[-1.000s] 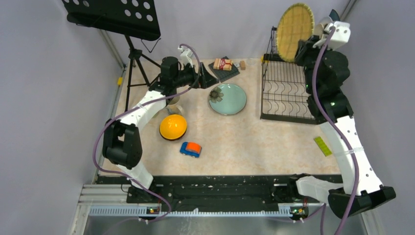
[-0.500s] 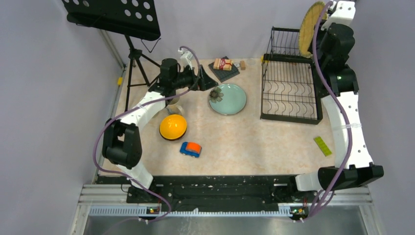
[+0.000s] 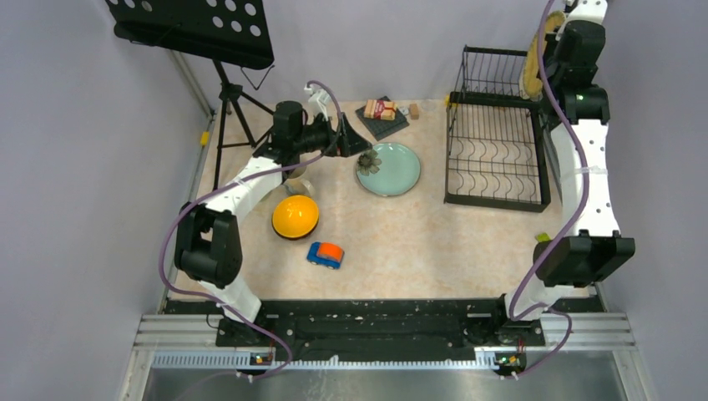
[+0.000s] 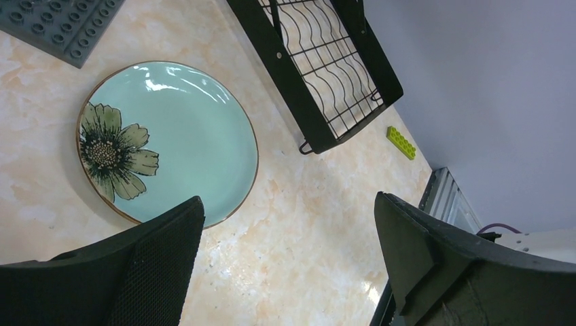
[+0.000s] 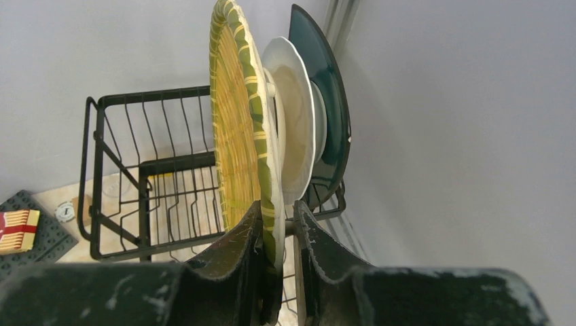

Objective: Load the mixed dishes into the dish rack
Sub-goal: Insert the plate into the dish rack.

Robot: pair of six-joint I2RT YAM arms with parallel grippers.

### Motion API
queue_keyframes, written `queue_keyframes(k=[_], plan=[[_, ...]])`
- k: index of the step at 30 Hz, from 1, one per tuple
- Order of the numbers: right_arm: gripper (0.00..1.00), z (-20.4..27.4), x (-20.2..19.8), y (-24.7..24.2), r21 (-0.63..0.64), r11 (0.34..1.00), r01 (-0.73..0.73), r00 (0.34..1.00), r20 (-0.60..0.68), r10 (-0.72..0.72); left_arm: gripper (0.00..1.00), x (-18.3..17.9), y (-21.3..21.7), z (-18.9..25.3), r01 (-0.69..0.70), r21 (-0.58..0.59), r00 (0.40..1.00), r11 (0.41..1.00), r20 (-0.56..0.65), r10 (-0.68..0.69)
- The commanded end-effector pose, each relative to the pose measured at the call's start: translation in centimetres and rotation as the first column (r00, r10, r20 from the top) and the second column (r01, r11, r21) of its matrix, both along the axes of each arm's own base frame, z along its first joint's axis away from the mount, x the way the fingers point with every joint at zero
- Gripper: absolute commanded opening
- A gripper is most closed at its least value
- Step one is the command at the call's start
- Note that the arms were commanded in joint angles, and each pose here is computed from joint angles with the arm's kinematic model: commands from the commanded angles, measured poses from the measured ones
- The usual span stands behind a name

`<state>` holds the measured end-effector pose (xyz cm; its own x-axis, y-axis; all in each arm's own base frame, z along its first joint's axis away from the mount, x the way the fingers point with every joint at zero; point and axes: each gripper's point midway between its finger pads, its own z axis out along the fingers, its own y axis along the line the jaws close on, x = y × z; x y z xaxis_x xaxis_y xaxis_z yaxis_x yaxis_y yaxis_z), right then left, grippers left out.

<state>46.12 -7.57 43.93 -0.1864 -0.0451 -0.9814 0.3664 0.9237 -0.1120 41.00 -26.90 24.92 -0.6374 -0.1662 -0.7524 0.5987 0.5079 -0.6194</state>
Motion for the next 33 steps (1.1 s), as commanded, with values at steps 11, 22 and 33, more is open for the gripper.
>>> queue_keyframes(k=[11, 22, 33], plan=[[0.00, 2.7, 4.5, -1.4, -0.029, 0.999, -0.044, 0.996, 0.075, 0.046, 0.98, -0.6, 0.8, 2.2, -0.001, -0.016, 0.997, 1.000, 0.071, 0.002], [0.00, -0.8, 7.3, -2.3, 0.040, 0.999, 0.009, 1.000, 0.025, -0.010, 0.98, -0.6, 1.1, 2.1, -0.008, -0.019, 0.998, 1.000, 0.064, 0.009], [0.00, -3.0, 9.1, -2.1, 0.023, 0.999, -0.024, 1.000, -0.019, 0.025, 0.98, -0.8, 1.2, 2.1, -0.008, -0.026, 0.998, 1.000, 0.056, 0.009]])
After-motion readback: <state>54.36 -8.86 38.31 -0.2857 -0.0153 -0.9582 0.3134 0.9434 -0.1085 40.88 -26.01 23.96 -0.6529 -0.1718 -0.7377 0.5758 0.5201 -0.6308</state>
